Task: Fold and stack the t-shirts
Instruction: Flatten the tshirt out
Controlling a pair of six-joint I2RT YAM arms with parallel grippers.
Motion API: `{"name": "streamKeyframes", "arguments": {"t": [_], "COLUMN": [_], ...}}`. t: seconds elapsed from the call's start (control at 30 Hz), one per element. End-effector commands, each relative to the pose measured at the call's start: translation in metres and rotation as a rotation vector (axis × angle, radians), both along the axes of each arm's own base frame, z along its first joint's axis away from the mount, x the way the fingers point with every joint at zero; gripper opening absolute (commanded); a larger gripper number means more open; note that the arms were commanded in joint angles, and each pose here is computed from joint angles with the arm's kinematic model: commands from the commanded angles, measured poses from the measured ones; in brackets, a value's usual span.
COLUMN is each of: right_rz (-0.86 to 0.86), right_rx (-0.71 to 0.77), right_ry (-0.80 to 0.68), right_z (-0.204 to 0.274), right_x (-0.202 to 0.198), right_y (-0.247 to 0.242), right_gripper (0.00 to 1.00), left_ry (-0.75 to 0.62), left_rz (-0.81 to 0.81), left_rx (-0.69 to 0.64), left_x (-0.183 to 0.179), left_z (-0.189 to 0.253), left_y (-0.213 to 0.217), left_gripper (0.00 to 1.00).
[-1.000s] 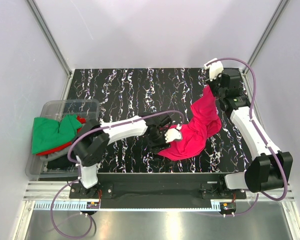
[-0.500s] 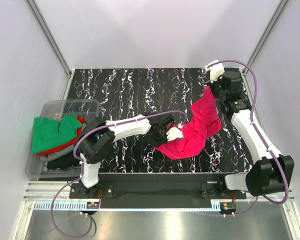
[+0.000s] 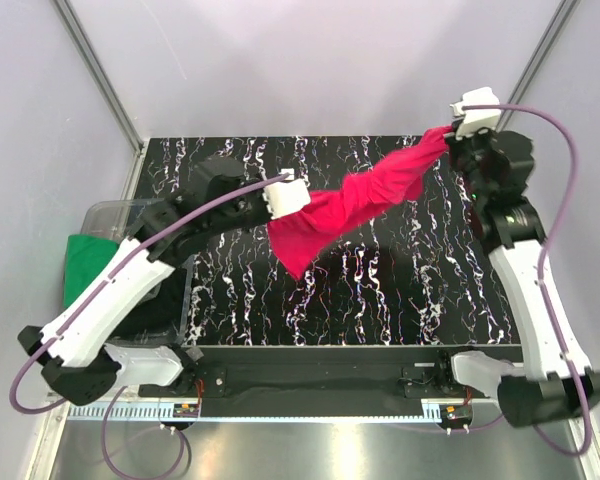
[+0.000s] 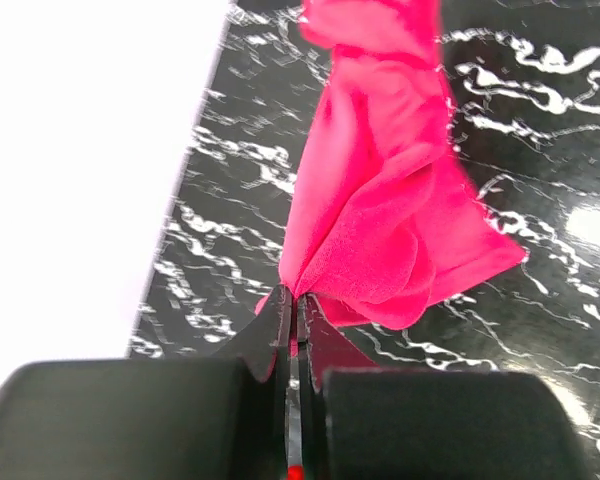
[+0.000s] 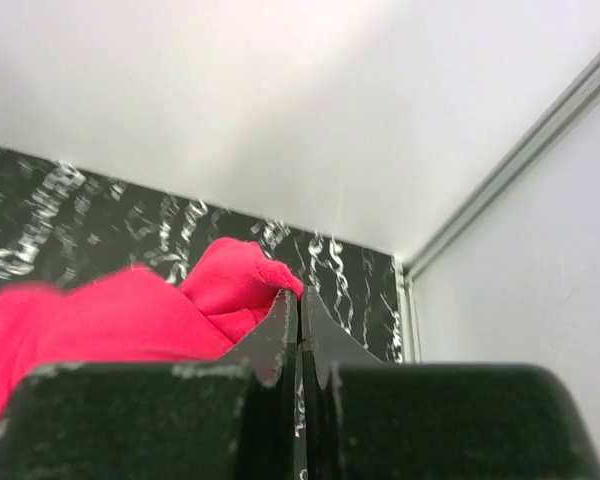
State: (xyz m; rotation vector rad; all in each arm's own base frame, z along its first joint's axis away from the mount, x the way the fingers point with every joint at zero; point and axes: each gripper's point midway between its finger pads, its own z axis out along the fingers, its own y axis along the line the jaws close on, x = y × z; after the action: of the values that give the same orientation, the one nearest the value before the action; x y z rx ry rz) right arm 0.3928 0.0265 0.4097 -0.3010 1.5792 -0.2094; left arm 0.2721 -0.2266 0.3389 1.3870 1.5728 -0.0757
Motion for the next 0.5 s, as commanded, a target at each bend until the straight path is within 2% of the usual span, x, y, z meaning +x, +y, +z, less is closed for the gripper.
{"name": "streamKeyframes", "arguments": {"t": [0.0,0.13,0.2,0.33,0.47], "right_rz": [0.069,0.173,0.176,0.108,-0.017], "right_rx": [0.061,0.050,0.052,0.061,0.013], "right_ry": [-0.137,-0.202,-0.202,-0.081,0.144], "right_z": [0.058,0.076,0.075,0.025,-0.060], "right_x": [-0.045,-0.092,-0.107,-0.086,-0.035], "right_y": [0.007,0.018,0.017,0.009,-0.007], "right_gripper": [0.00,0.00,0.00,0.00,0.00], "left_ry": [-0.029,-0.065,-0.077,-0.010,0.190], "left_rz": [0.044,0.061,0.049,0.084,0.148], "left_rx": [0.059,0.001,0.011,0.057,0.040], "left_x": [-0.001,-0.014,-0.018,-0.004,0.031], "left_z": [0.006,0.037,0.035,0.001,-0.049], "left_y": [0.017,0.030,0.034,0.030,0.014], "left_gripper": [0.00,0.00,0.00,0.00,0.00]}}
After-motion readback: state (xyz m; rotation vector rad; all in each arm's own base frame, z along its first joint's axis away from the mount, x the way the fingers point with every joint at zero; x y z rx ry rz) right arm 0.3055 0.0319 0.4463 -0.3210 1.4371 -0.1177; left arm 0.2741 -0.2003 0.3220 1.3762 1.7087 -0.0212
